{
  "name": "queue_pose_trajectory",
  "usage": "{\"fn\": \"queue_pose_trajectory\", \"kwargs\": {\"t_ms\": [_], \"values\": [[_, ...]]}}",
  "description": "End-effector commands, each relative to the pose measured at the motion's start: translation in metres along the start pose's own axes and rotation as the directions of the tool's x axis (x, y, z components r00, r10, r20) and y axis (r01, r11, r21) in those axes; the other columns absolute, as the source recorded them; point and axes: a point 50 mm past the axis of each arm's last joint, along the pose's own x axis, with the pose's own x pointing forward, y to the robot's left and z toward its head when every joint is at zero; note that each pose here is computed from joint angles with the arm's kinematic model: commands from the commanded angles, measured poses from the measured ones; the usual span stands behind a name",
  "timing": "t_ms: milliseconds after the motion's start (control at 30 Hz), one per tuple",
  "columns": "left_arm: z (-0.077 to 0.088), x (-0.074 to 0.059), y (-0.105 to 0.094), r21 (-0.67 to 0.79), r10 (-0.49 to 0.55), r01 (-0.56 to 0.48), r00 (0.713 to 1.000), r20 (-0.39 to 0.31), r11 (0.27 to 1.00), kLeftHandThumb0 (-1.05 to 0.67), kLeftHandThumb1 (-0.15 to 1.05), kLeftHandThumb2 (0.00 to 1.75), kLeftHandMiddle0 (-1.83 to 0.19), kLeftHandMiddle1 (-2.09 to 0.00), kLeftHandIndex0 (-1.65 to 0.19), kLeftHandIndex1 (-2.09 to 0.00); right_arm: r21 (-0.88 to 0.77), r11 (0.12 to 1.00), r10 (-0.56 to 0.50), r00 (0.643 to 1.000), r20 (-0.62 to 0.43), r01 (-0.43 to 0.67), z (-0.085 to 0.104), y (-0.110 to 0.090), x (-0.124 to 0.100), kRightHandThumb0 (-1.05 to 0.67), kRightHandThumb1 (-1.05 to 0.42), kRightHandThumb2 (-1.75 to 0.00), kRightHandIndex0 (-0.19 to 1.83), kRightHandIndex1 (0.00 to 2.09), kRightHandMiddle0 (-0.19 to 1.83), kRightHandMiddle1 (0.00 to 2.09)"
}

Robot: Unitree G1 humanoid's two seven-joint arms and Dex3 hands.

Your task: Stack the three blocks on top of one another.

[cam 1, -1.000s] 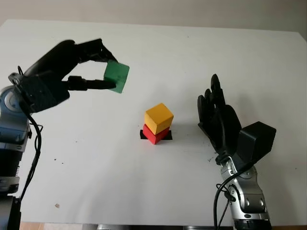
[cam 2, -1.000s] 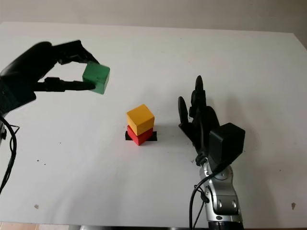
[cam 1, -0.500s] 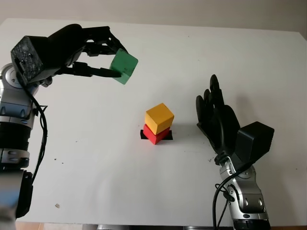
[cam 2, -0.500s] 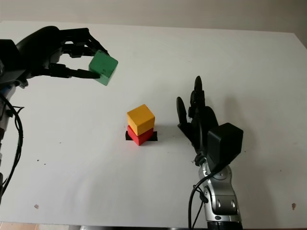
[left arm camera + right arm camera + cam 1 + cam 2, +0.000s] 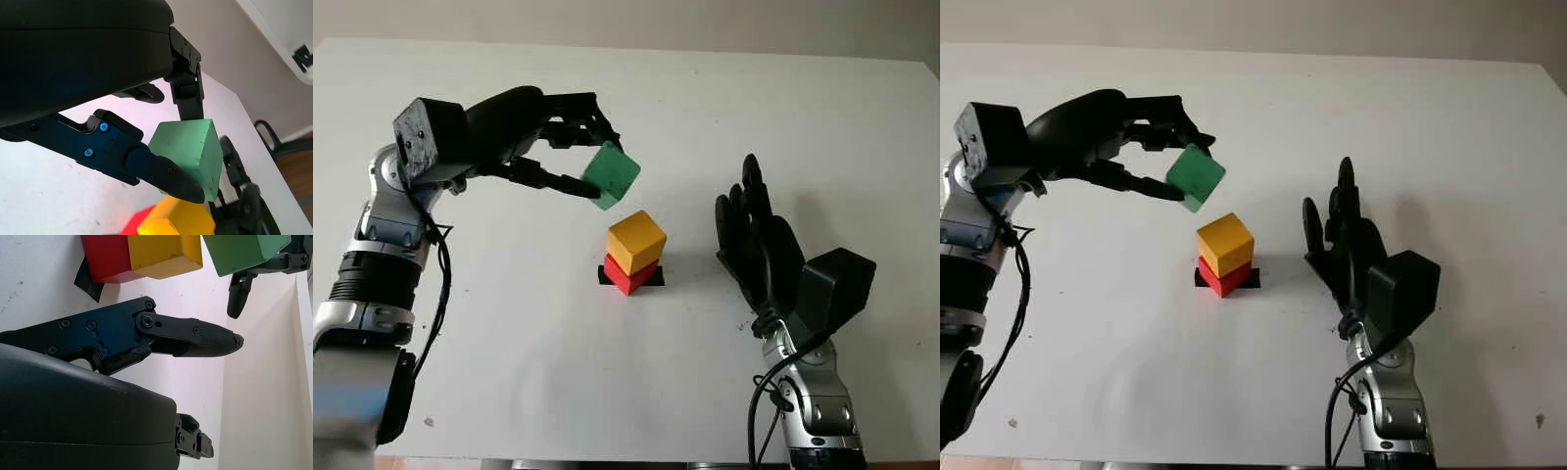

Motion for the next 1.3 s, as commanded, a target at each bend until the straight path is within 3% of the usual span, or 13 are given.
{"fn": "queue_pose_trajectory", "kwargs": {"t_ms": [0,200,733,1267], "values": [[0.007,0.004,0.001,-0.002,-0.013,0.014,0.999,0.044,1.0,-0.44,1.05,0.08,-0.38,-0.04,-0.34,-1.6,-0.01,1.0,0.003,1.0,0.025,-0.003,0.006,-0.001,0.0,-0.72,-1.05,-0.55,-0.19,0.0,-0.19,0.0],[0.005,0.007,-0.003,-0.099,-0.052,0.059,0.996,0.069,0.993,-0.45,1.05,0.1,-0.36,-0.03,-0.34,-1.63,-0.007,1.0,0.003,1.0,0.028,-0.003,0.006,-0.001,0.0,-0.71,-1.05,-0.55,-0.19,0.0,-0.19,0.0],[0.007,0.007,-0.003,-0.2,-0.007,0.03,0.993,0.116,0.979,-0.42,1.05,0.13,-0.37,0.0,-0.33,-1.72,-0.004,1.0,0.0,1.0,0.02,0.0,0.006,-0.001,0.0,-0.72,-1.05,-0.55,-0.19,0.0,-0.19,0.0],[0.0,0.015,-0.02,-0.253,-0.139,0.161,0.985,0.103,0.954,-0.44,1.05,0.1,-0.36,0.0,-0.32,-1.6,-0.002,1.0,0.003,1.0,0.025,-0.003,0.006,-0.002,-0.001,-0.71,-1.05,-0.54,-0.19,0.0,-0.19,0.0]]}}
